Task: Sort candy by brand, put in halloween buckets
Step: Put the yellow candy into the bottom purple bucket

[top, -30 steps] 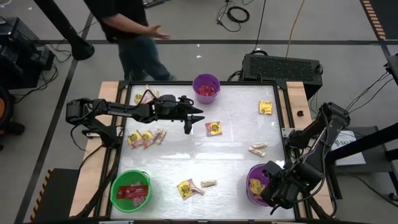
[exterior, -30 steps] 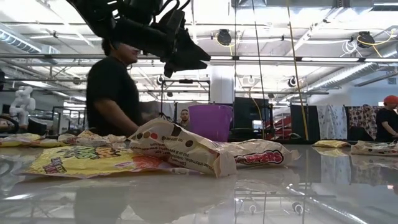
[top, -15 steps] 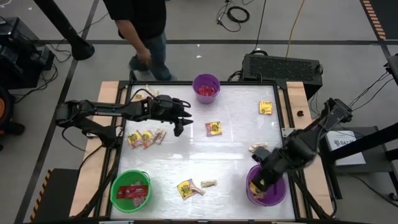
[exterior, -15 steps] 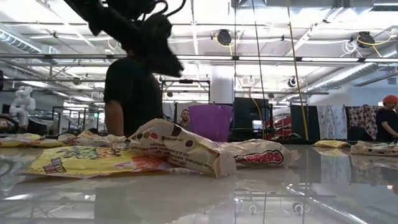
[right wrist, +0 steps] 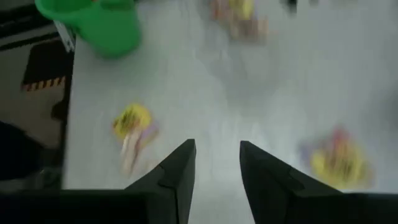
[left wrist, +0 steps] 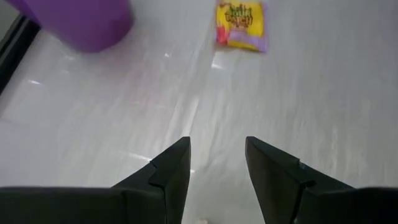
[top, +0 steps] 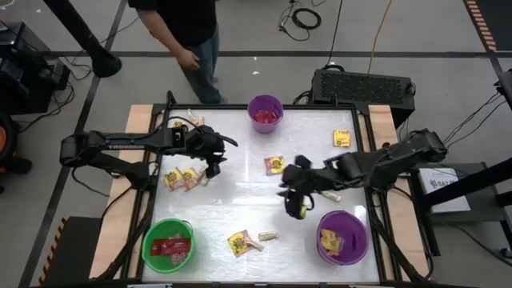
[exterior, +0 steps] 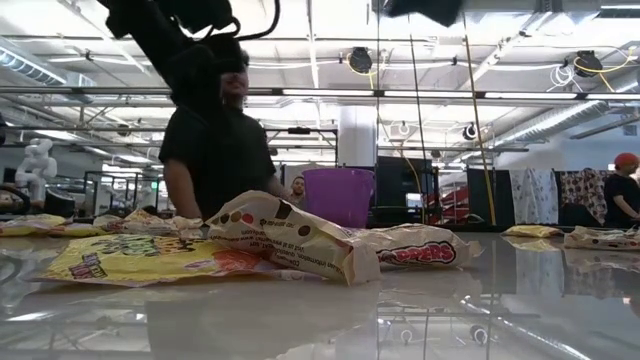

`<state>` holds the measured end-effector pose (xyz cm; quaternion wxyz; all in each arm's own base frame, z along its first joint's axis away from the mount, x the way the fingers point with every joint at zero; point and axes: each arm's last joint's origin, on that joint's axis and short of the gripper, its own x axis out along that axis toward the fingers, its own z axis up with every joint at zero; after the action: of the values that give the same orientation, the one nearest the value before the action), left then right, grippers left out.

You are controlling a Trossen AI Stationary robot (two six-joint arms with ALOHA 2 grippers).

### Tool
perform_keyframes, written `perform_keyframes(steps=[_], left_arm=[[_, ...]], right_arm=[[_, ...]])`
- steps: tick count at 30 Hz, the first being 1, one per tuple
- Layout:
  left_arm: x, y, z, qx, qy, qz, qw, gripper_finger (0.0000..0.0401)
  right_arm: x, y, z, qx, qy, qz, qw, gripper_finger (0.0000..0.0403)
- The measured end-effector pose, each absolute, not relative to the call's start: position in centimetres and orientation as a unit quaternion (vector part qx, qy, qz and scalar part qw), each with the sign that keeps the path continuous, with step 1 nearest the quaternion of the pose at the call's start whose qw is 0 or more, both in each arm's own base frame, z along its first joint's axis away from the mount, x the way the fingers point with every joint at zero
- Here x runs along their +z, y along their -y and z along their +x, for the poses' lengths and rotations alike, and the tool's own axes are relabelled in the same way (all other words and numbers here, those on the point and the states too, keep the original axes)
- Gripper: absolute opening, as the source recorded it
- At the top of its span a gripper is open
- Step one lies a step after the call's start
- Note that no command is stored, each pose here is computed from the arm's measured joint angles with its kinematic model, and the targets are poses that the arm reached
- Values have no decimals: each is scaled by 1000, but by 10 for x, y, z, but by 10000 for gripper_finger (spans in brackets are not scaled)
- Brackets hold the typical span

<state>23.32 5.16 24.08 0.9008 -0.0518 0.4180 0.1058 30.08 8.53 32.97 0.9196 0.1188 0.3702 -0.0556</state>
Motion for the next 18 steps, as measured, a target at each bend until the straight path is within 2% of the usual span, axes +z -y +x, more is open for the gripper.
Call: perform_keyframes(steps=[8,18], left_arm=[[240,-45,209,95,-429,-41,898,161],[237,-38,175,100,-457,-58,882,161]], right_arm=[[316,-77,356,-26,-261,20,965,118],[279,-59,399,-57,-230,43,971,119]])
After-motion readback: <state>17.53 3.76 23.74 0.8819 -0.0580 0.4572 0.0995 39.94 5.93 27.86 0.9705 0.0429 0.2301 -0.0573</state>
